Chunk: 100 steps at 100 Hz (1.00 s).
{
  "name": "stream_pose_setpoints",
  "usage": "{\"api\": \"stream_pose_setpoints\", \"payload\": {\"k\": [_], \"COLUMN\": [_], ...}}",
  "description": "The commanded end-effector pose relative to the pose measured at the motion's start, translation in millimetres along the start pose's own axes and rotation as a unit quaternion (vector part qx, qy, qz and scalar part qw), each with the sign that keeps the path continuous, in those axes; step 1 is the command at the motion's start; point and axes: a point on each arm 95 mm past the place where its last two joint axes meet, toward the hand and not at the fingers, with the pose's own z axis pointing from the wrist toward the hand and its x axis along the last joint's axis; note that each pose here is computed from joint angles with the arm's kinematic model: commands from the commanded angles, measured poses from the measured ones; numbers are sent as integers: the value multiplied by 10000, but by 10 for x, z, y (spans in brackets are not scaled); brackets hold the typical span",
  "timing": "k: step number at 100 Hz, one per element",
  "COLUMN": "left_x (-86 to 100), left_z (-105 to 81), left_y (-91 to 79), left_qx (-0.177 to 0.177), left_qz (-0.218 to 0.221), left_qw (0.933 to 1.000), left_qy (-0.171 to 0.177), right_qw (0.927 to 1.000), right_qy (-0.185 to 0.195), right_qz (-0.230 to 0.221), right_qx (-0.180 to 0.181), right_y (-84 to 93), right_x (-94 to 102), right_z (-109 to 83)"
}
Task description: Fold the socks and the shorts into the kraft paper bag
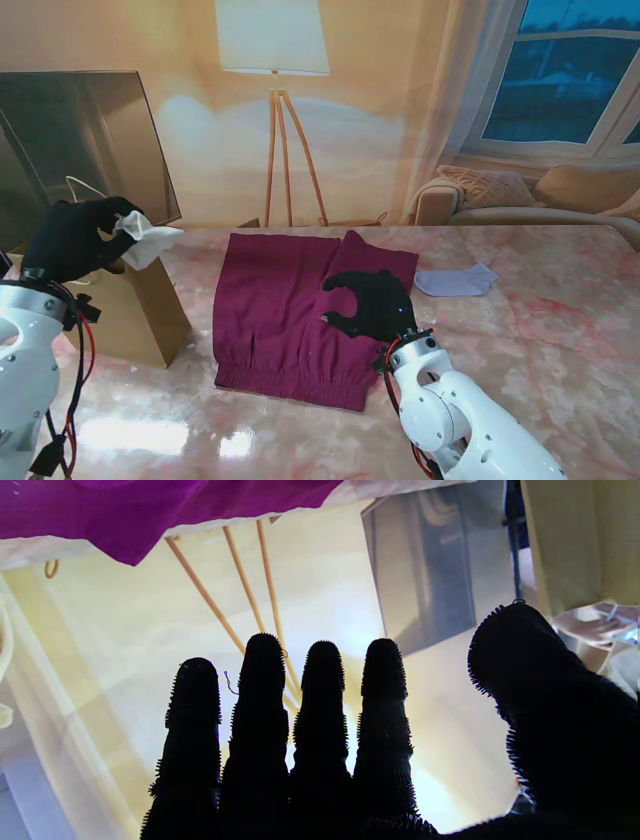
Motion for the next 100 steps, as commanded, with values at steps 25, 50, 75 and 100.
{"api": "stream_pose_setpoints", "payload": {"k": [25,50,75,100], "left_x": [-273,-494,-673,-790], "left_z": [149,206,204,246], "left_y": [-350,-329,-219,-118], "left_qx": [26,-376,-711,-902], "left_qz": [892,1385,1646,1817], "left_qw": [9954,9878,9811,9762], "left_qy": [-354,-611,-731,-763], "right_qw": [9996,9995,9995,9994], "right_qy": [-156,-203,-187,-203], "right_qz": [-118,-82,-45,-53], "right_qx": [192,217,231,288], "right_y": [-20,-50,-97,-123], "right_x": [-150,-176,-170,-173], "right_z": [-107,-114,-103,-109]}}
